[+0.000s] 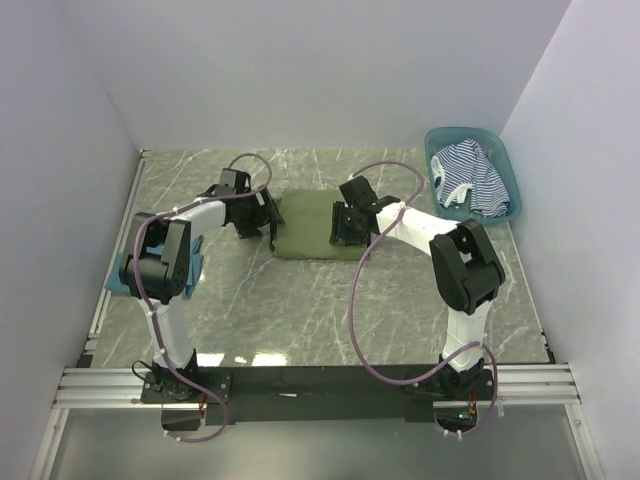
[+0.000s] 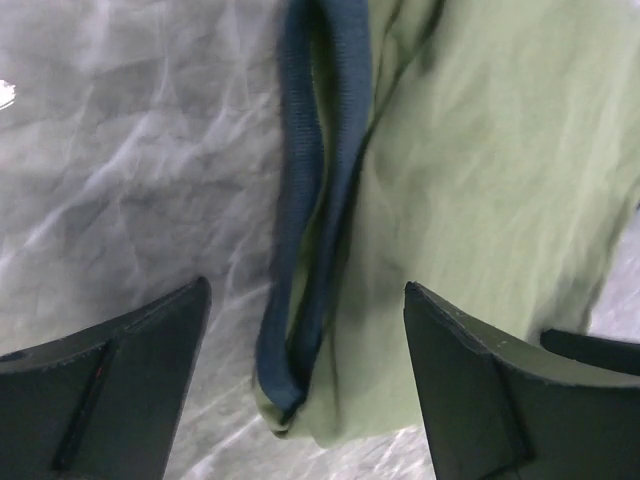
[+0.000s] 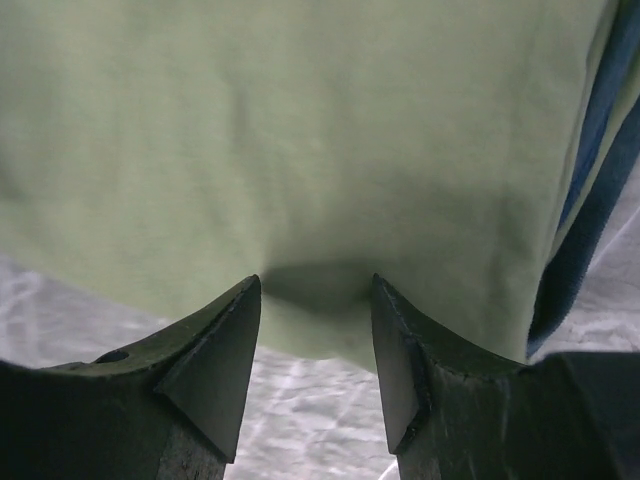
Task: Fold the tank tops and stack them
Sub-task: Fold the tank top, then neatly place the folded tank top to the corner
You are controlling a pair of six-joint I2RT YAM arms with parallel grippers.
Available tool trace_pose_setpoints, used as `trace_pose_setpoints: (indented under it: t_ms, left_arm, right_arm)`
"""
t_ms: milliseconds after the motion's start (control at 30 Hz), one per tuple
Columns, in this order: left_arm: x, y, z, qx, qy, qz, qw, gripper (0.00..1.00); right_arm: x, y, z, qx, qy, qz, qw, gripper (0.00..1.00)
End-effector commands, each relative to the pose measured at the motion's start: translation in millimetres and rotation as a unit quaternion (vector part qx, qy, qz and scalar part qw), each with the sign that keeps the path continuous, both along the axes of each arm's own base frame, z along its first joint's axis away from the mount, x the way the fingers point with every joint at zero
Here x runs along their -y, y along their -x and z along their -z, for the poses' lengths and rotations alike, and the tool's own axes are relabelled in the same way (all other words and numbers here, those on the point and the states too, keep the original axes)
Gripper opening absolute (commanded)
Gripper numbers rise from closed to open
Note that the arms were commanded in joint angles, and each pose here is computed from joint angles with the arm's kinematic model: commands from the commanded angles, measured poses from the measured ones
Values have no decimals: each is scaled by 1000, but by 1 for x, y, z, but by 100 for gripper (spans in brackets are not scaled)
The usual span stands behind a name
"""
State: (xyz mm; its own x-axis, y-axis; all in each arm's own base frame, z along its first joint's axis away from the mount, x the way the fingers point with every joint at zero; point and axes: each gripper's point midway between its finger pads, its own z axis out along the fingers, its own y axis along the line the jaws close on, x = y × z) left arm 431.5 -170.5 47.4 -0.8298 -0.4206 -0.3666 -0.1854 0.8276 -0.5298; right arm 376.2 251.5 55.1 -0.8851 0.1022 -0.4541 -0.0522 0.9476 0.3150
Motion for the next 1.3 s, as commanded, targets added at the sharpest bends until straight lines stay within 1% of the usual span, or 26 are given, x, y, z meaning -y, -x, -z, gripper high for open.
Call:
trace_pose_setpoints:
  t_ms: [0,133,233,300,333,367,467,567,700,867,967,1033,1133,1167,1233,1267]
  left_arm:
    - [5,-12,-14,32,-12,56,998,87]
    - [13,-13,-10,24,3,84,996,86]
    - [12,-15,3,9,-5,87,996,85]
    - [10,-9,21,-23,-23,86,996,83]
    - [11,-10,23,-26,-32,86,995,83]
    - [2,-7,32,-41,-64,72,995,82]
    - [-5,-4,45,-58,-102,56,992,81]
    - [2,-1,50,-63,-105,64,990,79]
    - [15,7,63,-75,-125,79,986,76]
    - [25,14,69,-78,-112,86,987,72]
    - [35,15,65,-71,-110,97,987,67]
    - [44,15,61,-65,-110,107,986,66]
    - [50,16,57,-64,-118,117,984,60]
    - [49,17,56,-66,-121,116,984,53]
    - [50,16,52,-63,-125,115,983,45]
    - [51,15,48,-59,-127,114,983,34]
  right_arm:
    - [4,-2,8,6,-1,0,1000,55]
    - [9,5,15,-3,-8,-2,1000,55]
    - [9,4,14,-4,-13,-5,1000,55]
    - [10,3,13,-3,-17,-5,1000,55]
    - [10,3,13,-4,-19,-5,1000,55]
    - [13,1,13,-5,-20,-2,1000,54]
    - [15,-1,12,-4,-28,-2,1000,54]
    - [16,-1,11,-4,-33,-1,999,54]
    - [16,-2,9,-3,-38,-1,999,54]
    - [14,-4,2,4,-44,-3,999,53]
    - [13,-5,-2,7,-48,-4,999,53]
    - [12,-6,-4,10,-51,-4,999,53]
    - [11,-7,-7,11,-54,-6,998,52]
    - [11,-8,-8,13,-54,-6,998,52]
    - [9,-7,-10,13,-58,-8,998,52]
    - [9,-8,-12,15,-60,-9,998,52]
